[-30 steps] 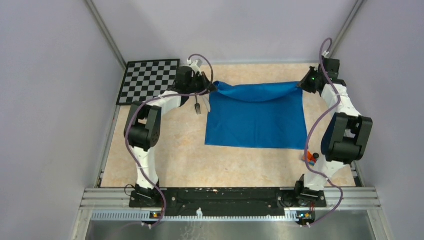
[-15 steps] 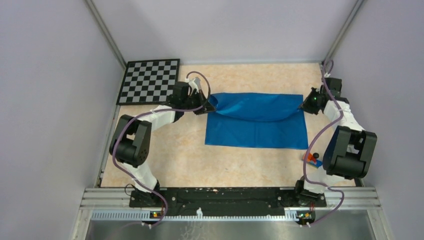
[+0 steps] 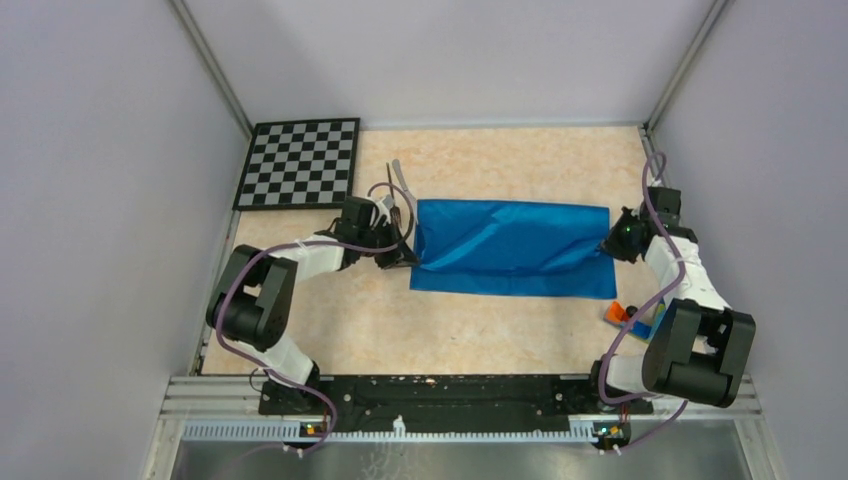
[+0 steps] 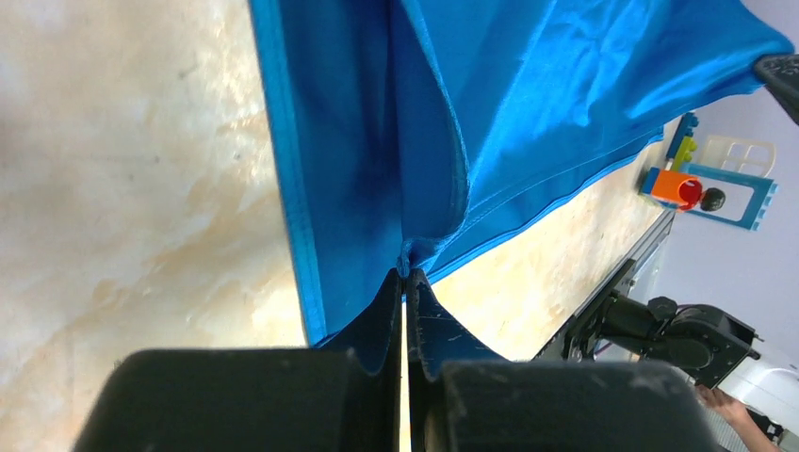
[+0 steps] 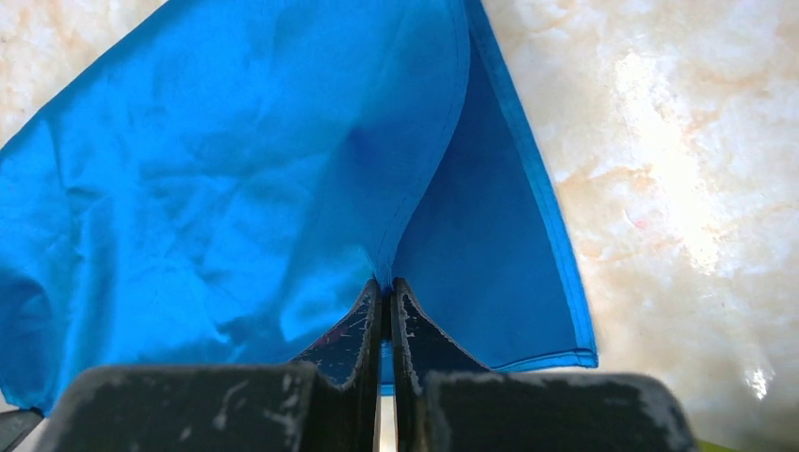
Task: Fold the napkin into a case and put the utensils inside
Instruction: Fold and flatten the napkin at the center of the board.
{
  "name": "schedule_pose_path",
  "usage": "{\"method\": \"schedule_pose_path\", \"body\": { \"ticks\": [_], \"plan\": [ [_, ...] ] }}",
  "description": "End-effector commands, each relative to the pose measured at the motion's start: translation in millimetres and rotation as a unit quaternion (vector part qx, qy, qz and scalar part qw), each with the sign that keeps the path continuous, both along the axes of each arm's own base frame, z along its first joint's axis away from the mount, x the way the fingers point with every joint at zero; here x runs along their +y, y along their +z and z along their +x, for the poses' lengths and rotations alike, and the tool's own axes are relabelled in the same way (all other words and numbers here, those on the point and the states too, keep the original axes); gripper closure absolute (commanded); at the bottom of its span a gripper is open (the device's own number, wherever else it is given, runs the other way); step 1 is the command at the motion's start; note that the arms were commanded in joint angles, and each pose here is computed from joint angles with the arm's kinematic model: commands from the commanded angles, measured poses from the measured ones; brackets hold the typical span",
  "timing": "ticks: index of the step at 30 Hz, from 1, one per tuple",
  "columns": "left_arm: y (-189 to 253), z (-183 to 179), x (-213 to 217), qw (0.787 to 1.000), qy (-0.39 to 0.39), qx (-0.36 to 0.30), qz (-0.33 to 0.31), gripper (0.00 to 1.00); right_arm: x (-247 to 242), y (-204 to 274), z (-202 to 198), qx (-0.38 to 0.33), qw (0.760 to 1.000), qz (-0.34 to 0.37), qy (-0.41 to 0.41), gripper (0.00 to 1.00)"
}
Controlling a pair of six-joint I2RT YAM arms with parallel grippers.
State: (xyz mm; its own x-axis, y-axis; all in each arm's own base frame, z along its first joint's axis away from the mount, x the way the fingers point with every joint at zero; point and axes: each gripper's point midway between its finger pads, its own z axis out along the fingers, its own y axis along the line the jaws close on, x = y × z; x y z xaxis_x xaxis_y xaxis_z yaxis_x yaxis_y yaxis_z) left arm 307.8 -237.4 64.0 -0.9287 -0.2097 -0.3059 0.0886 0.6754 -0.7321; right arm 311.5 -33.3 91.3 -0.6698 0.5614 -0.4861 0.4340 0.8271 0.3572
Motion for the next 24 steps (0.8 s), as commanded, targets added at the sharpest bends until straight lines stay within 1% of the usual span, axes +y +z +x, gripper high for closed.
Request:
{"method": "schedule_pose_path", "body": {
  "ticks": [1,3,9,15,18,19,24],
  "plan": [
    [10.1,-10.0,3.0,1.000,-0.005,-0.017,0.000,1.00,-13.3,5.1,-7.8,0.002,0.999,-0.031,-0.021,1.00],
    [8.8,-11.2,6.1,1.000,-0.003,-0.022,0.008,1.00,-15.5,2.0,-14.8,0.008,0.999,-0.038,-0.030,1.00],
    [-10.0,-23.5,10.4,1.000,-0.004,0.013,0.020,1.00,-13.8,-12.4,-34.3,0.032,0.998,-0.037,-0.045,1.00],
    [-19.9,-28.9,11.8,0.999,-0.002,0.027,0.022,1.00,-18.3,-19.4,-37.7,0.045,0.996,-0.043,-0.063,1.00],
    [-23.1,-30.6,11.4,0.999,-0.005,0.036,0.020,1.00,-21.1,-29.1,-40.5,0.064,0.994,-0.041,-0.080,1.00],
    [-21.1,-27.2,9.3,1.000,-0.005,0.027,0.014,1.00,-24.3,-32.7,-42.1,0.073,0.992,-0.047,-0.089,1.00],
    [-22.2,-29.9,8.1,0.999,-0.010,0.029,0.010,1.00,-30.9,-40.9,-46.7,0.085,0.989,-0.059,-0.109,1.00]
  ]
}}
